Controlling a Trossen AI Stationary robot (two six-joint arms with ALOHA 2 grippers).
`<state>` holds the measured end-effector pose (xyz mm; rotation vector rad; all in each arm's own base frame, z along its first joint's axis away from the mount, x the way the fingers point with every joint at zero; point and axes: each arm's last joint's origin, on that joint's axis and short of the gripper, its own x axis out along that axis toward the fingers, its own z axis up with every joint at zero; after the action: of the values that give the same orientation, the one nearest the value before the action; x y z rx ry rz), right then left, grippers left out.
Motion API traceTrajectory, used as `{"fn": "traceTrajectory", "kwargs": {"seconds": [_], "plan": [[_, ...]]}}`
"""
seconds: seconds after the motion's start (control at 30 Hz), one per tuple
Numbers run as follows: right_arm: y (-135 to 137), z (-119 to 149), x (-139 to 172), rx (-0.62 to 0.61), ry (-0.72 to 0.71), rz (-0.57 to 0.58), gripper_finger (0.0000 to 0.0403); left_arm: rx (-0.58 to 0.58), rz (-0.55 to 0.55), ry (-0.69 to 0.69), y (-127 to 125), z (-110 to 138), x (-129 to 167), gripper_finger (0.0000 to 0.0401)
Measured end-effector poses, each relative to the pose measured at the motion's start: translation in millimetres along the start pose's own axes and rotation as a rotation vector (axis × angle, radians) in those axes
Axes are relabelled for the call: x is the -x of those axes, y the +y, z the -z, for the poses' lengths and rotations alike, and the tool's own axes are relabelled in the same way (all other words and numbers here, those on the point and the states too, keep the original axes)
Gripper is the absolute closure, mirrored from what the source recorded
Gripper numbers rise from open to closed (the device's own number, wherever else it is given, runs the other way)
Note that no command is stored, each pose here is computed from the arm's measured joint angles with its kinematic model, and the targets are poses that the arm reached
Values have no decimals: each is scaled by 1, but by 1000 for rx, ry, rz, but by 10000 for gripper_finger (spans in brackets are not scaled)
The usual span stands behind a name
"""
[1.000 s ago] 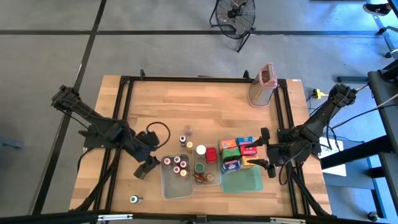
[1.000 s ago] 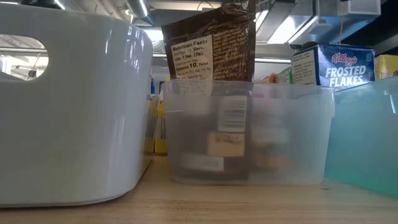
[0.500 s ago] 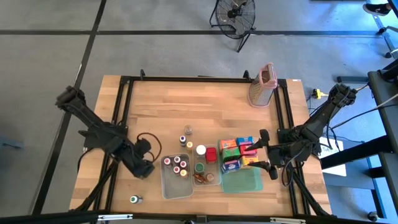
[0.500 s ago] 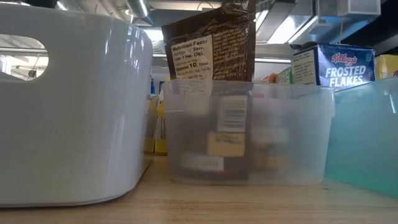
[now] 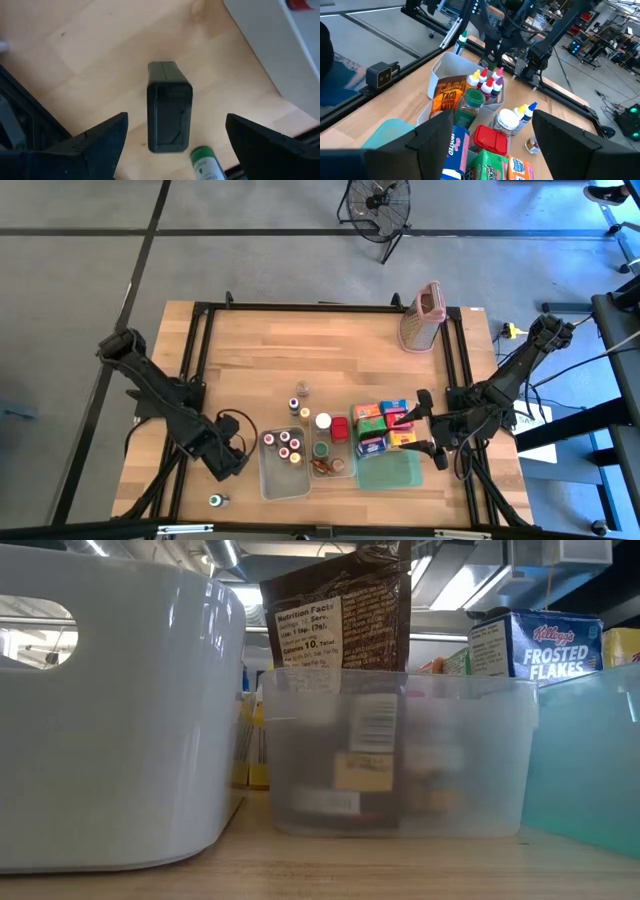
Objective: Pick & Place Kitchen Items
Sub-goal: Put the black seasoning can into the white bin
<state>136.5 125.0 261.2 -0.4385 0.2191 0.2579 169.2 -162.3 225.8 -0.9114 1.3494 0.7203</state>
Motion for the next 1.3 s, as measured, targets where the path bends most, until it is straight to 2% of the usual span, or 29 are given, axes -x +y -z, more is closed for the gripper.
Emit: {"fn": "traceTrajectory", "kwargs": {"seconds": [0.83, 1.03, 1.3], "plan": [[0, 0, 0, -2, 3, -1, 128, -36, -109, 20, -18, 7, -41, 75], [0, 1, 0, 1, 6, -1, 128, -46, -129, 15, -19, 7, -46, 115], [0, 1, 0, 1, 6, -2, 128, -90, -152, 13, -20, 7, -52, 207]]}}
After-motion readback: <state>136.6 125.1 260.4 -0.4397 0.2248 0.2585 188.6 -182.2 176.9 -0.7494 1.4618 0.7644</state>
